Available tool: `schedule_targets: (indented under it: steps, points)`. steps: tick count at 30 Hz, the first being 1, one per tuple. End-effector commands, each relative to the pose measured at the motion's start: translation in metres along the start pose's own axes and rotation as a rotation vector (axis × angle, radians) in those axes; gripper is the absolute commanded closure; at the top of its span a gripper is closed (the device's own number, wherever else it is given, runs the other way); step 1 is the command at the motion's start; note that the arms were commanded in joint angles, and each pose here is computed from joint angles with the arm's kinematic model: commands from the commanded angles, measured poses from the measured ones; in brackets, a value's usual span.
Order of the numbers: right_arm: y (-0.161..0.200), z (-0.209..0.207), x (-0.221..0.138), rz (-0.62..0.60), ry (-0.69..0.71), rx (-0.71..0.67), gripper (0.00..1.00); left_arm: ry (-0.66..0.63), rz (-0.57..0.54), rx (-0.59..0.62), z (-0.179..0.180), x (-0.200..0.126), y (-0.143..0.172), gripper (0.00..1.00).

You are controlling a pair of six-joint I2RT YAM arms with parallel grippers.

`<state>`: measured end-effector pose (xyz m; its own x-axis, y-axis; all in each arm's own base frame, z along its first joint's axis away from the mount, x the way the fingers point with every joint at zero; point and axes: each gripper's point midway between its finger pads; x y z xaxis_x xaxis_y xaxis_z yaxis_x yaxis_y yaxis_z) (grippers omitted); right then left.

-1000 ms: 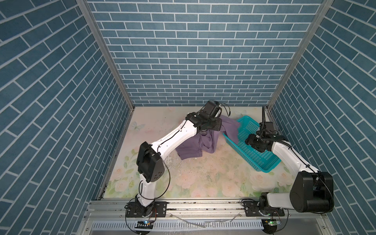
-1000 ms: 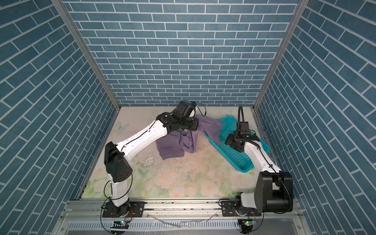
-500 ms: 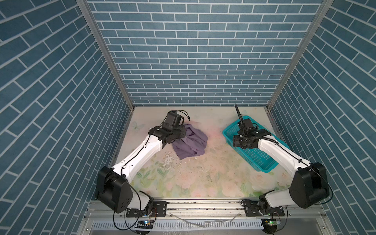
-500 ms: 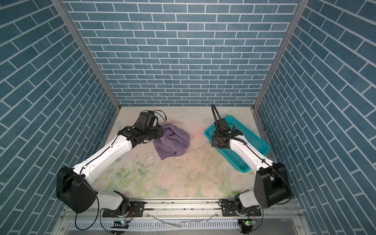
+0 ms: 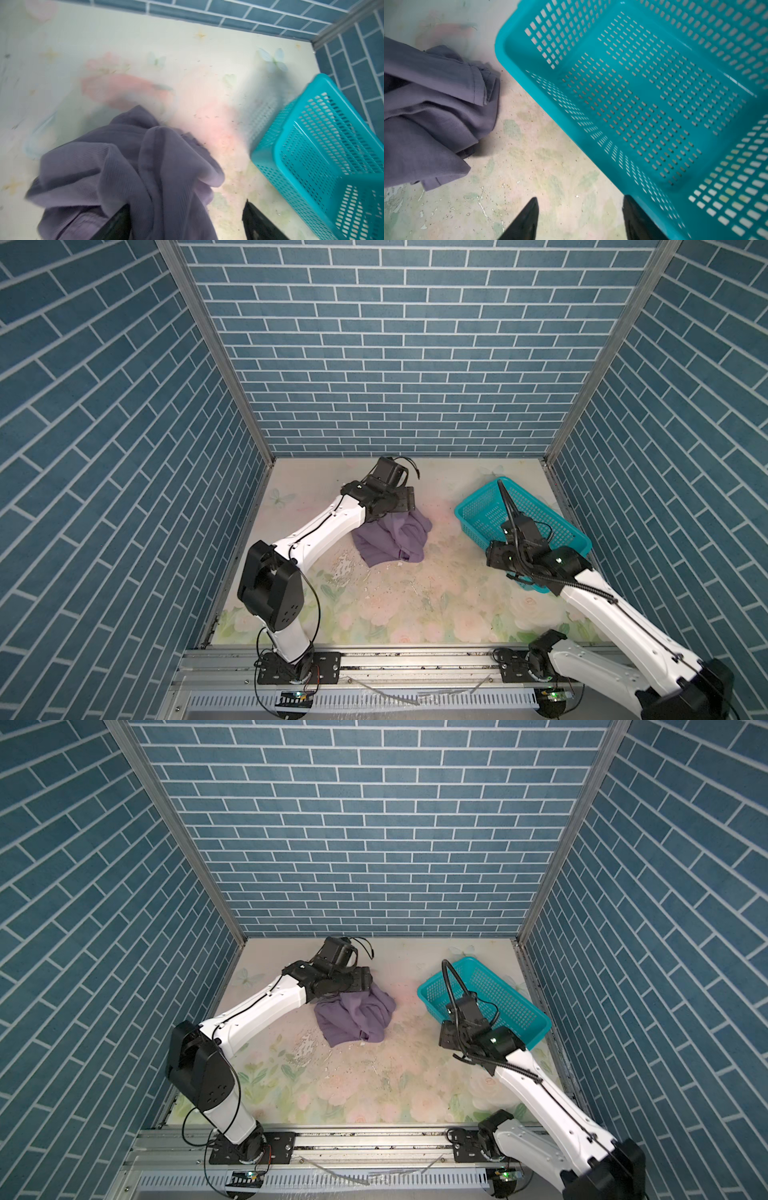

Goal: Fold and stack the trousers
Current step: Place the trousers at the center of the table.

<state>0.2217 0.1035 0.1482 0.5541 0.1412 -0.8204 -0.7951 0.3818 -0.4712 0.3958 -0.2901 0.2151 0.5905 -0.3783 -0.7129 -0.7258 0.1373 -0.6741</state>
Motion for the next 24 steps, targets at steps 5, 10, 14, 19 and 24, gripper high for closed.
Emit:
schedule_targets:
  steps: [5, 10, 14, 19, 24]
  points:
    - [0.063, -0.067, 0.005, 0.125, 0.161, 0.241, 0.50, 0.093, 0.069, 0.152, -0.076, 0.049, 0.011, 0.09]
    - [0.084, -0.103, -0.001, 0.129, 0.271, 0.350, 0.37, 0.111, 0.149, 0.203, -0.103, 0.088, 0.034, 0.05]
    - [0.088, -0.127, -0.006, 0.095, 0.329, 0.422, 0.30, 0.093, 0.193, 0.209, -0.104, 0.111, 0.046, 0.04]
    - [0.080, -0.140, 0.002, 0.099, 0.352, 0.476, 0.29, 0.107, 0.228, 0.193, -0.105, 0.126, 0.060, 0.05]
    - [0.070, -0.140, 0.016, 0.152, 0.321, 0.572, 0.29, 0.090, 0.236, 0.201, -0.100, 0.129, 0.064, 0.06]
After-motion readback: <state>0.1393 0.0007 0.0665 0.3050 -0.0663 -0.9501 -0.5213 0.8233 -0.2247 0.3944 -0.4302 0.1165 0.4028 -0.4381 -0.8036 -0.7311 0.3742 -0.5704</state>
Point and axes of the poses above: each gripper's point midway between its finger pads, its own x axis out along the fingers, its own z axis along the line the jaws close on, y = z × x, and after that the axes turned 11 degrees about x, right-handed
